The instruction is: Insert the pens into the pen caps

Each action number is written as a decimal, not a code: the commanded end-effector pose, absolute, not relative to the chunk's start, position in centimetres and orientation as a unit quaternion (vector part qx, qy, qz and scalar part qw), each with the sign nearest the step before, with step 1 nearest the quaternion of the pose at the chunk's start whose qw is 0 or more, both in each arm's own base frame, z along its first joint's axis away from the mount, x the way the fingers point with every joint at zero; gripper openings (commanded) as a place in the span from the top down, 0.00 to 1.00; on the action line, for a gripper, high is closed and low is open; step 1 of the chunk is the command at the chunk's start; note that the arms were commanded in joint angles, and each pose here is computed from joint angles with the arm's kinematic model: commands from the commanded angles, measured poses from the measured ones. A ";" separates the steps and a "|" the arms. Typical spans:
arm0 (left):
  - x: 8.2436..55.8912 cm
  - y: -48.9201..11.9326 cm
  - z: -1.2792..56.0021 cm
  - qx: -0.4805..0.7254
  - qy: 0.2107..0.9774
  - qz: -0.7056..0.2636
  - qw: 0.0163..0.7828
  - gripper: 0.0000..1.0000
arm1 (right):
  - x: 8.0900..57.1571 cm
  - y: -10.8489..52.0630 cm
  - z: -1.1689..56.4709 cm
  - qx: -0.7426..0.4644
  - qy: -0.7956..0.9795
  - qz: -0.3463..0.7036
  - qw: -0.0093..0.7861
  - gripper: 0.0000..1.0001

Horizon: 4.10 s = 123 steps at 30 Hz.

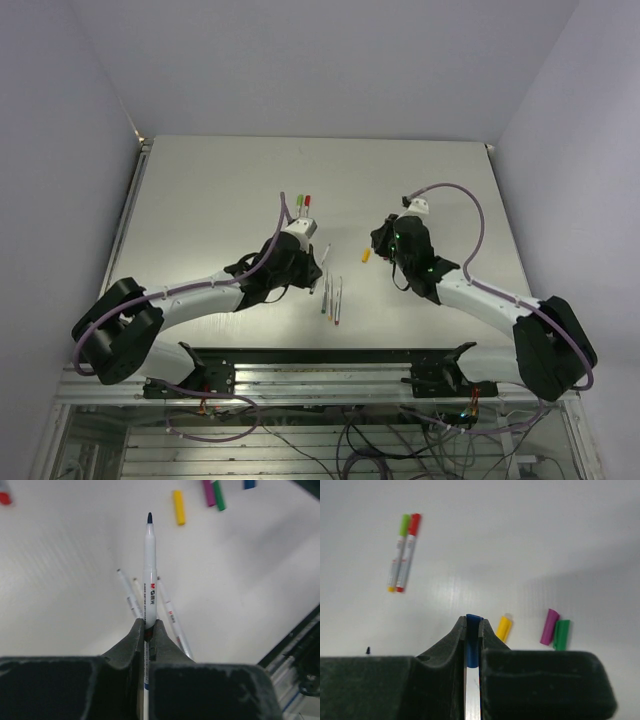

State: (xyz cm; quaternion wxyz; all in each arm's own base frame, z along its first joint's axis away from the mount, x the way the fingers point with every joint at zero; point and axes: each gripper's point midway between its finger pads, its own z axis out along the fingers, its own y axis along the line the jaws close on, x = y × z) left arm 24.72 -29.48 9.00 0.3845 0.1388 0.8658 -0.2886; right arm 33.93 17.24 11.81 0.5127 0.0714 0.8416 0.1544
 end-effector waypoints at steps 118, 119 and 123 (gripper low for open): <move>27.1 -32.9 24.9 0.112 0.659 -0.481 0.568 0.93 | 28.7 27.0 14.7 -0.065 0.773 0.361 0.518 1.00; 27.6 -32.6 25.1 0.109 0.657 -0.478 0.572 0.93 | 28.6 26.9 14.1 -0.064 0.780 0.355 0.512 1.00; 28.5 -32.1 25.6 0.102 0.653 -0.474 0.582 0.93 | 28.0 27.2 12.8 -0.072 0.796 0.337 0.497 1.00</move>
